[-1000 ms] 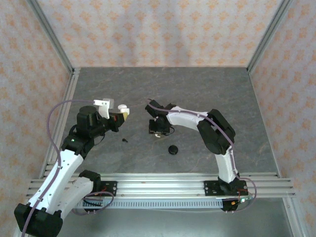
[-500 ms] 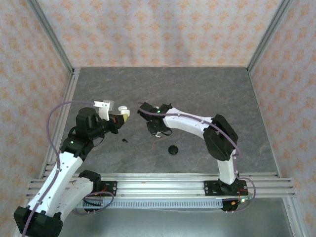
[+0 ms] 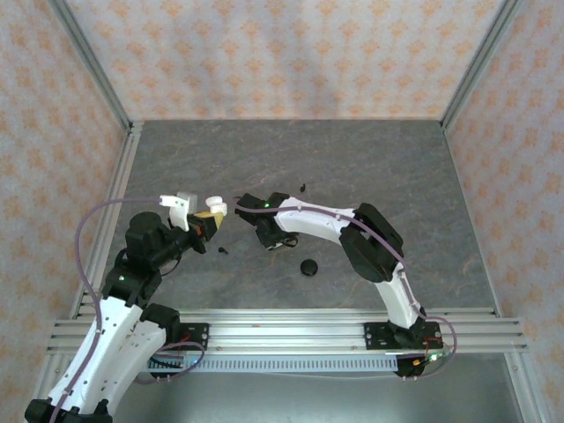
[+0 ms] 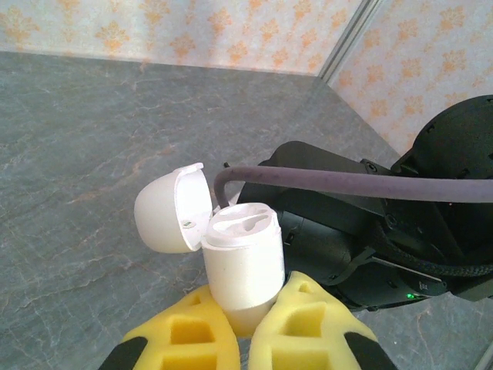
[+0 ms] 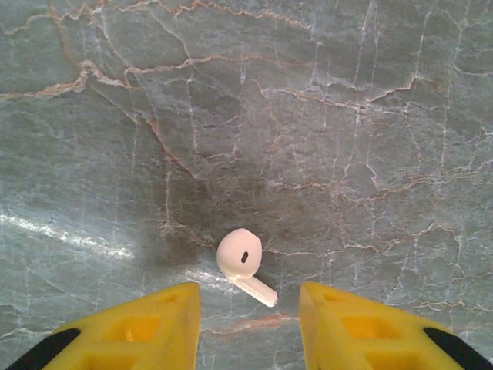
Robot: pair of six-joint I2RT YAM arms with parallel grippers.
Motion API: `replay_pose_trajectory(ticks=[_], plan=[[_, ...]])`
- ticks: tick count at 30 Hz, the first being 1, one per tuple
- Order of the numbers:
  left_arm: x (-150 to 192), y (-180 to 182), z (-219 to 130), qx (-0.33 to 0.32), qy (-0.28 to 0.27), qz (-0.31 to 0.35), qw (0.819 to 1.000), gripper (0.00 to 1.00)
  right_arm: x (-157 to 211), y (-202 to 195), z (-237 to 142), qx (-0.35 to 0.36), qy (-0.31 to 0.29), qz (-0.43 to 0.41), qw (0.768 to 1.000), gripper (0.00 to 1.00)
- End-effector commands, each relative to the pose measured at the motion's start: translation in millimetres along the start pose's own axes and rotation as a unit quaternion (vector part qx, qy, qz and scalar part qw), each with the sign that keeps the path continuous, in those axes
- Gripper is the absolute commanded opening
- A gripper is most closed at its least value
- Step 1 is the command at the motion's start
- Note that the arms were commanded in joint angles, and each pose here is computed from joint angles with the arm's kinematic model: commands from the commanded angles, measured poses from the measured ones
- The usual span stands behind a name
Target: Insert wireless bluetooth earbuds into charging case
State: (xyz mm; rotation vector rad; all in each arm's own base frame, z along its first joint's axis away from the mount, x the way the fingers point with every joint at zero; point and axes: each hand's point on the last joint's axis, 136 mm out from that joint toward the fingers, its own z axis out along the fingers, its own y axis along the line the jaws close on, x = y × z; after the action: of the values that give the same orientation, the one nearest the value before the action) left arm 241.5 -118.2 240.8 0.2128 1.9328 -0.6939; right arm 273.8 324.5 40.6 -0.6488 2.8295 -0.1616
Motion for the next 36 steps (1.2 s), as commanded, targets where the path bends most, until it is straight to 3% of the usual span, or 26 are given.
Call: replay_pose_trajectory(ticks=[1,28,36], plan=[[-7,2,0,-0.004,-0.019,0.021,1.0,0.0,0,-8,2,0.026,0.006,-0.013,1.0,0.38],[-8,-8,-2,0.022,-0.022,0.025,0.999,0.0,5,-5,27,-0.003,0.047,0.017,0.999,0.24],[-18,-21,-4,0.059,-0.045,0.041,0.996,0.0,1,-6,17,-0.092,0.04,0.091,0.991,0.11]])
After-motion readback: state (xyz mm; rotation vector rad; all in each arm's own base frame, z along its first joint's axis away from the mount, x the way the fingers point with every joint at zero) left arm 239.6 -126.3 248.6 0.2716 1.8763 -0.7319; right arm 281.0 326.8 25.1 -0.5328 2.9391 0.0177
